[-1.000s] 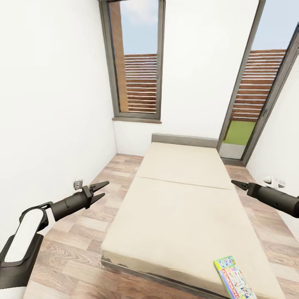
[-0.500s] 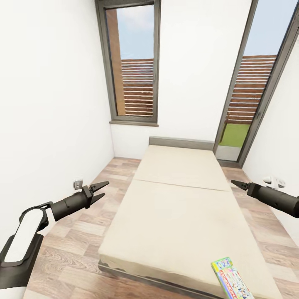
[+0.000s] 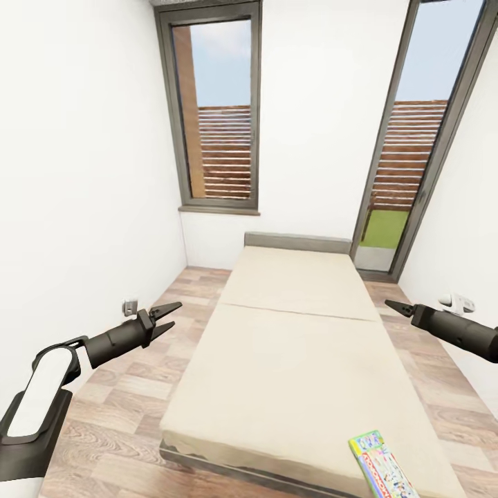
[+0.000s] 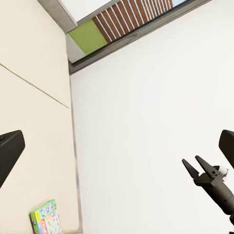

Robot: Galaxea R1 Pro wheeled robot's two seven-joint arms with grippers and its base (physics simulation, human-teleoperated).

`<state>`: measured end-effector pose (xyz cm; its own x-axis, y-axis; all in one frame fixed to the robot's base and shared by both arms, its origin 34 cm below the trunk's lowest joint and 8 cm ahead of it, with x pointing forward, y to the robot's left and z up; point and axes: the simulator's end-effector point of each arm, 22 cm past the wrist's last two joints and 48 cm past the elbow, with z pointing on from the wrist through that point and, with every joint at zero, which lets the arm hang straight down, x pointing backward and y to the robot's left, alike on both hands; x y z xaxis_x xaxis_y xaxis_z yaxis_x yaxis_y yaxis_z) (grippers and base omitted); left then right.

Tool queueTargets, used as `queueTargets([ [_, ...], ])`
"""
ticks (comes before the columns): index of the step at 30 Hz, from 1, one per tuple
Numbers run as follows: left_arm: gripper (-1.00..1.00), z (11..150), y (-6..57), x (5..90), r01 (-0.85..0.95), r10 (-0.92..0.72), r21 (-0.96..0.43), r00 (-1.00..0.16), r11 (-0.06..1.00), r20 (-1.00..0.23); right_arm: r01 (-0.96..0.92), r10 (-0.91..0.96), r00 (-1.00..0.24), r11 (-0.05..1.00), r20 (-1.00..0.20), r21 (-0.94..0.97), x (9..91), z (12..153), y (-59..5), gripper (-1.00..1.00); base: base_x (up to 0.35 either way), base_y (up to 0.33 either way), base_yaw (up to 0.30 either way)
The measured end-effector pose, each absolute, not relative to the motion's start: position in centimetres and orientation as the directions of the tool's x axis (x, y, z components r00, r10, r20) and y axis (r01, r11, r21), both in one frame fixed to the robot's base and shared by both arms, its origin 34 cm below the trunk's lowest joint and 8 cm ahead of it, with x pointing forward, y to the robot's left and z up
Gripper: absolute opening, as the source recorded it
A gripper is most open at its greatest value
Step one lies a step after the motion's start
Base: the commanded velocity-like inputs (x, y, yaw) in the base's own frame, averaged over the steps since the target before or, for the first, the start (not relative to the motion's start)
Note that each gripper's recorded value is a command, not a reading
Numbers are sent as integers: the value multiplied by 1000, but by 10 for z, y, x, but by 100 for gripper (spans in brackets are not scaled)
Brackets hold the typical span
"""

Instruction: Put all the toys in the child's room - the three board games (two on the bed and one on the table), the two jigsaw puzzles on the table, and the tennis ball on the table - inside the toy box on the table in the child's room.

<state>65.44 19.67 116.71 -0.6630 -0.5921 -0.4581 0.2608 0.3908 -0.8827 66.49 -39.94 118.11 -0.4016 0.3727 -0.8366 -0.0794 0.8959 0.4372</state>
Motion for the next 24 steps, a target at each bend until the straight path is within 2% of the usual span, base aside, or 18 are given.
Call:
queueTargets([
  [14, 100, 1178, 197, 652, 282, -595, -880, -653, 383, -468, -90, 376, -401, 891, -835, 445, 662, 1182, -397, 100, 0, 0, -13],
  [24, 100, 1179, 205, 654, 281, -586, -859, -637, 428, -500, -91, 377, -405, 890, -833, 446, 662, 1180, -396, 100, 0, 0, -2],
])
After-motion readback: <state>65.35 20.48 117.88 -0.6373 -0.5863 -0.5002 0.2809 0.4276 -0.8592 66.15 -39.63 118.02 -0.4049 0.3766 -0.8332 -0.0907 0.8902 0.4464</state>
